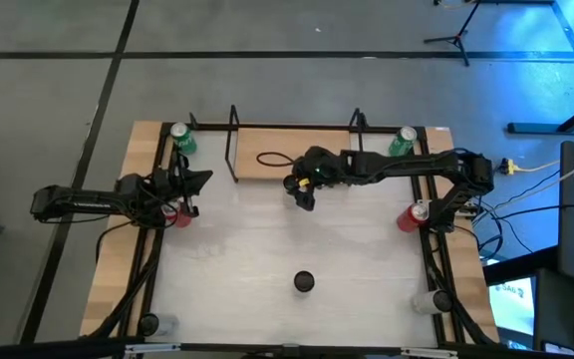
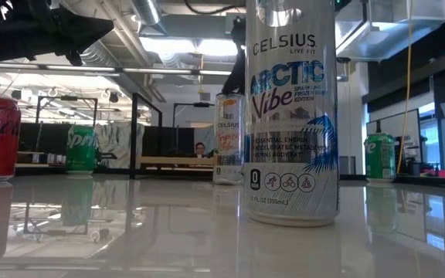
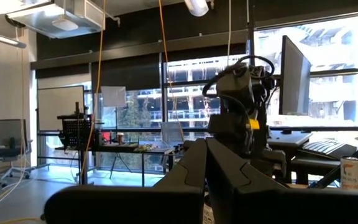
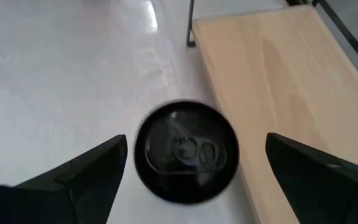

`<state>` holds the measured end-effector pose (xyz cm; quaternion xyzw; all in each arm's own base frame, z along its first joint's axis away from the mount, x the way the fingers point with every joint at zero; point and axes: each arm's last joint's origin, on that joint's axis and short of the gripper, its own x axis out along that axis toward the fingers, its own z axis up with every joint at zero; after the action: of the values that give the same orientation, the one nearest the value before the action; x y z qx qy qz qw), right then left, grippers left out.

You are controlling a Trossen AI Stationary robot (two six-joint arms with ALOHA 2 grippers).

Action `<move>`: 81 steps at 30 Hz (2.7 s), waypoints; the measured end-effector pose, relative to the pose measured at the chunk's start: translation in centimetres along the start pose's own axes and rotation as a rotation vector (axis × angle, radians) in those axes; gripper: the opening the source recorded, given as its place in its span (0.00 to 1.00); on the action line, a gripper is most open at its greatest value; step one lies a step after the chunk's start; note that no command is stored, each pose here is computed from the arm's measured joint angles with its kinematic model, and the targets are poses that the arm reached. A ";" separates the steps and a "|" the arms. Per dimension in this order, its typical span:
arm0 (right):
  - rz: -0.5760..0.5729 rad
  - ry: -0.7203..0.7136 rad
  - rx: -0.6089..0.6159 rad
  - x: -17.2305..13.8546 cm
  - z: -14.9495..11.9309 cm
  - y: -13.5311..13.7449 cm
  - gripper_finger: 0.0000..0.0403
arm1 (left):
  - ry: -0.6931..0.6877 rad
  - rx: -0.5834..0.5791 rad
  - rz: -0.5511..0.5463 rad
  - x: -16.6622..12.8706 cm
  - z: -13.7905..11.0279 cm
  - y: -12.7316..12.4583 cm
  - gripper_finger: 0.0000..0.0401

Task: Place canned beverage on shelf
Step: Put the top white and yellow soda can on the shelf

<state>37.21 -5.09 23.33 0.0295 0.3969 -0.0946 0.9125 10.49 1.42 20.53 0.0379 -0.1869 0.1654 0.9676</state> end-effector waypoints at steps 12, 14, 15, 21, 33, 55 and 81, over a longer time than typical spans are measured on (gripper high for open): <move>0.003 -0.067 0.004 1.0 -1.1 0.0 0.94 | 0.000 0.000 0.001 0.0 0.0 0.0 0.00; 0.004 -0.093 0.005 1.3 -1.3 0.0 0.94 | 0.000 0.000 0.000 0.0 0.0 0.0 0.00; 0.004 -0.105 0.006 1.3 -1.4 0.0 0.94 | 0.000 0.000 0.001 0.0 0.0 0.0 0.00; -0.019 -0.093 -0.004 1.8 -2.4 0.0 0.93 | 0.000 -0.001 0.000 0.0 0.0 0.0 0.00; -0.033 -0.125 -0.040 1.9 -2.3 -0.1 0.59 | 0.000 -0.002 0.000 0.0 0.0 0.0 0.00; -0.165 -0.288 -0.023 -7.7 0.1 -4.6 0.59 | 0.004 -0.003 0.000 0.0 0.0 0.0 0.00; -0.320 -0.244 0.121 -13.8 0.7 -17.1 0.59 | 0.006 0.002 0.000 0.0 -0.1 0.0 0.00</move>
<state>25.11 -19.84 34.24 0.0093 0.2767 -0.2647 0.9237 10.51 1.42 20.48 0.0382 -0.1840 0.1656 0.9681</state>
